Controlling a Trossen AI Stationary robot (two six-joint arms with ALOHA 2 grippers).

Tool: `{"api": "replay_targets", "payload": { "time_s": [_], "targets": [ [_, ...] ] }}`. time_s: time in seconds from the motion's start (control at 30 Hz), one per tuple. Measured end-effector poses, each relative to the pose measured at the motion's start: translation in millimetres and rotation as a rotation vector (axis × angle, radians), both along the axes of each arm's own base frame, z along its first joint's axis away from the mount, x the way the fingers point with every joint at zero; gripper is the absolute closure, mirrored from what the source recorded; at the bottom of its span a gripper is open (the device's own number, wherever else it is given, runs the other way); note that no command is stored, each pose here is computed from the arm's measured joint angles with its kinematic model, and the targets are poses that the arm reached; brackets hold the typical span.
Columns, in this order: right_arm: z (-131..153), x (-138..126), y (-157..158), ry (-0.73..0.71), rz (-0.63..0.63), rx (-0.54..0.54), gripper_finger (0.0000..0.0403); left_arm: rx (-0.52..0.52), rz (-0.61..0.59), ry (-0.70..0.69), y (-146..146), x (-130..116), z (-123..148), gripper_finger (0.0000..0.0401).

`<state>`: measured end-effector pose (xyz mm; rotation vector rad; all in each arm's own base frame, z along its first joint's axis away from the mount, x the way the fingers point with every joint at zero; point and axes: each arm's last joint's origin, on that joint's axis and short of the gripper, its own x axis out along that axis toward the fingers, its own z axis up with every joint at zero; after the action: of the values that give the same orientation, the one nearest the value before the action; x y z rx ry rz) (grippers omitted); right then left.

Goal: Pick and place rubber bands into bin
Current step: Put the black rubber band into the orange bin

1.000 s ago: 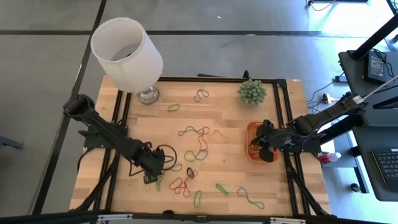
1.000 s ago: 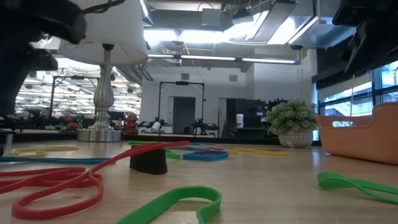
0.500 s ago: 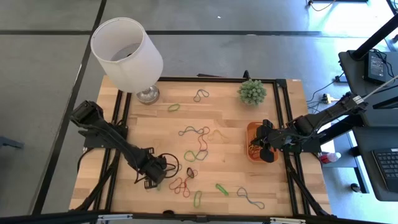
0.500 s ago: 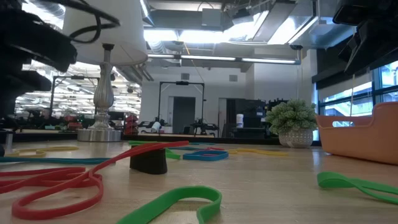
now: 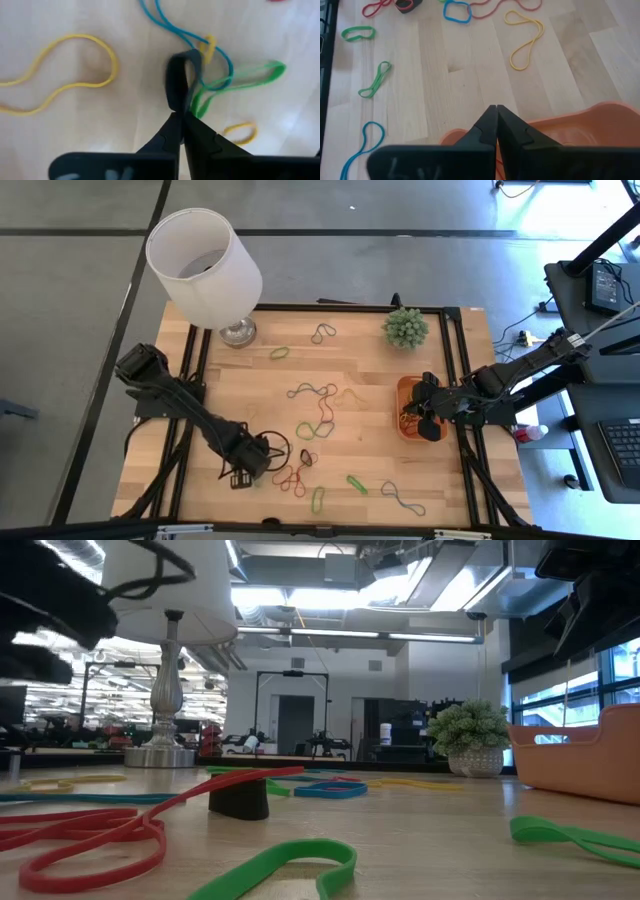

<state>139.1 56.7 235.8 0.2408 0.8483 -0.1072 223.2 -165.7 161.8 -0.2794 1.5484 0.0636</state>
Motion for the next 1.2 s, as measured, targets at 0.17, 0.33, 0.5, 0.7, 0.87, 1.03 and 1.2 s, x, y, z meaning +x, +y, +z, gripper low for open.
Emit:
{"api": "replay_targets", "payload": {
  "time_s": [0.17,0.33,0.5,0.7,0.87,1.03,1.2],
  "targets": [
    [0,0,0,-0.003,0.000,0.001,0.0386,0.034,-0.006,0.035,-3,4,21,0.0397],
    [4,5,2,-0.064,0.001,0.025,0.0382,0.089,-0.026,0.043,-2,9,48,0.0397],
    [13,13,4,-0.198,-0.013,0.001,0.0382,0.191,0.023,-0.100,5,28,77,0.0397],
    [27,23,6,-0.364,0.012,-0.009,0.0381,0.397,0.097,-0.367,27,58,115,0.0397],
    [37,32,6,-0.484,0.026,-0.024,0.0366,0.453,0.149,-0.584,52,91,140,0.0397],
    [43,44,7,-0.575,0.020,-0.033,0.0320,0.445,0.147,-0.885,74,127,163,0.0397],
    [43,54,11,-0.625,0.027,-0.040,0.0270,0.464,0.113,-1.114,89,155,176,0.0398]
  ]
}}
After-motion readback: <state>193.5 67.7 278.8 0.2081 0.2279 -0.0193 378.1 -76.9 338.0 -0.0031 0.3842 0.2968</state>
